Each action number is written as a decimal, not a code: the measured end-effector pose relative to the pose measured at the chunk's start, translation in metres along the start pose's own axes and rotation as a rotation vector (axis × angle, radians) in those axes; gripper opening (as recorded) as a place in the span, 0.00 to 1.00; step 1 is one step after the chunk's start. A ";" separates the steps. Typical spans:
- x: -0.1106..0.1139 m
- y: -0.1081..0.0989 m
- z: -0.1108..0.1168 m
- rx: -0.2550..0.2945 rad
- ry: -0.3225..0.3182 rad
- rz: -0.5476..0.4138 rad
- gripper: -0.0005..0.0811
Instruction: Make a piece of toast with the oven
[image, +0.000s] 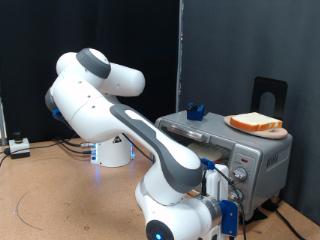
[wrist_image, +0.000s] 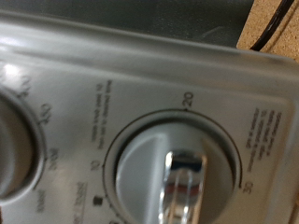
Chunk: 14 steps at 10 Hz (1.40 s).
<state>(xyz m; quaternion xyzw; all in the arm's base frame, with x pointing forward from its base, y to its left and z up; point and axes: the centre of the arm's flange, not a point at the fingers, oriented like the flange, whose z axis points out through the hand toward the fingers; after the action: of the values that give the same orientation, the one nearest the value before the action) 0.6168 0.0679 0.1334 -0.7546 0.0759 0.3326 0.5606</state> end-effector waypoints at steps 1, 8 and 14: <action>0.001 0.000 0.004 -0.001 0.003 0.001 1.00; 0.005 -0.008 0.013 0.015 0.015 -0.001 0.62; 0.005 -0.006 0.012 0.023 0.021 -0.005 0.12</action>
<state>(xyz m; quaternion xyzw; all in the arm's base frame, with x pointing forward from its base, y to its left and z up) 0.6190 0.0821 0.1332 -0.7516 0.0836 0.3223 0.5695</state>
